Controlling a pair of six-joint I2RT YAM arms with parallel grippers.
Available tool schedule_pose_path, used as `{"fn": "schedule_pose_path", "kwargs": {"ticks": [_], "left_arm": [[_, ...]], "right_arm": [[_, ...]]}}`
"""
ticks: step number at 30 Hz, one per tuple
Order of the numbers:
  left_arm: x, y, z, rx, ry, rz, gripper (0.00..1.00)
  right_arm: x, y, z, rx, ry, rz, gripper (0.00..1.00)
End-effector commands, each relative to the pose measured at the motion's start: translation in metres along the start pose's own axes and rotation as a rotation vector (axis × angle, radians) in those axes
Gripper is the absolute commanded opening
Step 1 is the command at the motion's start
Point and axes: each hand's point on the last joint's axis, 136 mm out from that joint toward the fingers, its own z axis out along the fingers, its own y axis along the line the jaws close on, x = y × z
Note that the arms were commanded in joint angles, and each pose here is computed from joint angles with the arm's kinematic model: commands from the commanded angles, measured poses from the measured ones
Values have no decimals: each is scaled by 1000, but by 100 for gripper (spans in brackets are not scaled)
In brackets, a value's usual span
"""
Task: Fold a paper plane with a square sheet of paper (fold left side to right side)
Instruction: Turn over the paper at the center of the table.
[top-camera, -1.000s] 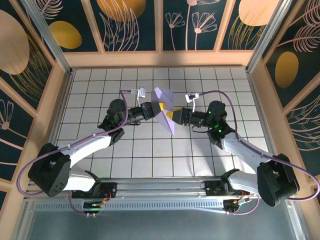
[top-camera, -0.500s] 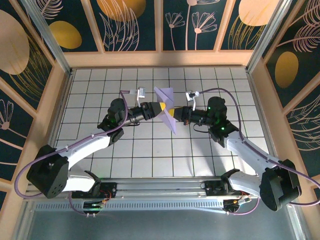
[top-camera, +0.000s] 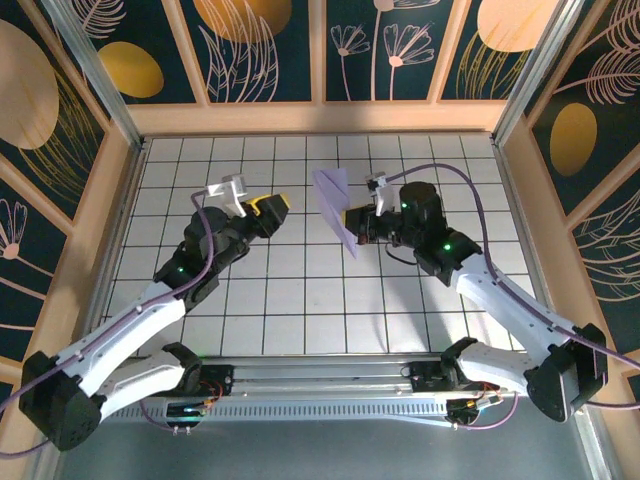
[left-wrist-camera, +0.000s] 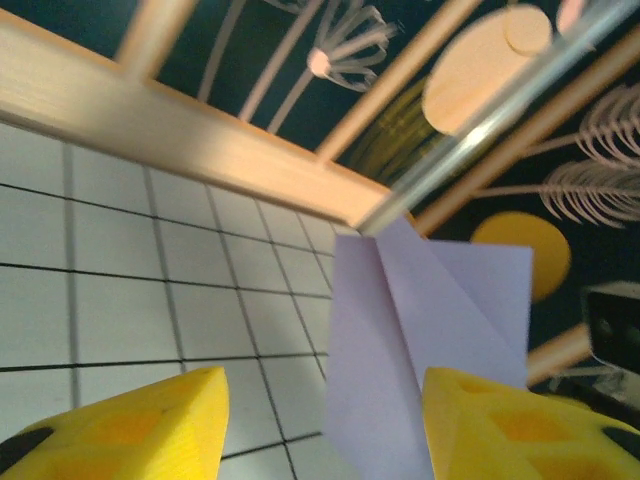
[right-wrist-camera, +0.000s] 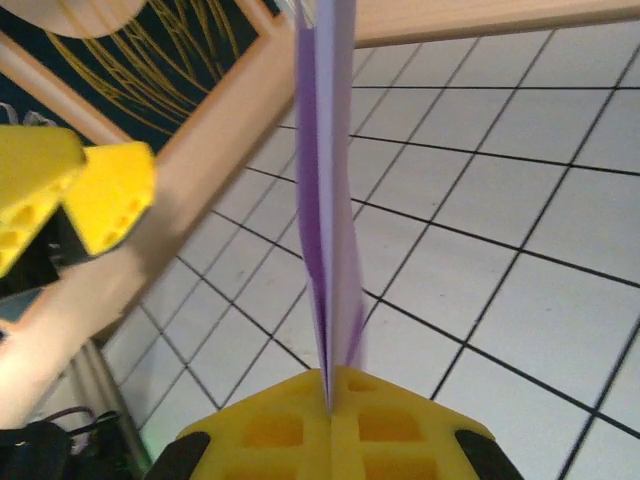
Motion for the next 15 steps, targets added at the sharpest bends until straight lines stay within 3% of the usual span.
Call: {"fn": "schedule_pose_path", "kwargs": {"ticks": [1,15], "left_arm": [[-8,44,-19,-218,-83,44,56],[-36,100,-95,-489,-336,-16,71]], "right_arm": [[5,-28,0,293,61,-155,0],[27,-59,28,863,272,-510,0]]}}
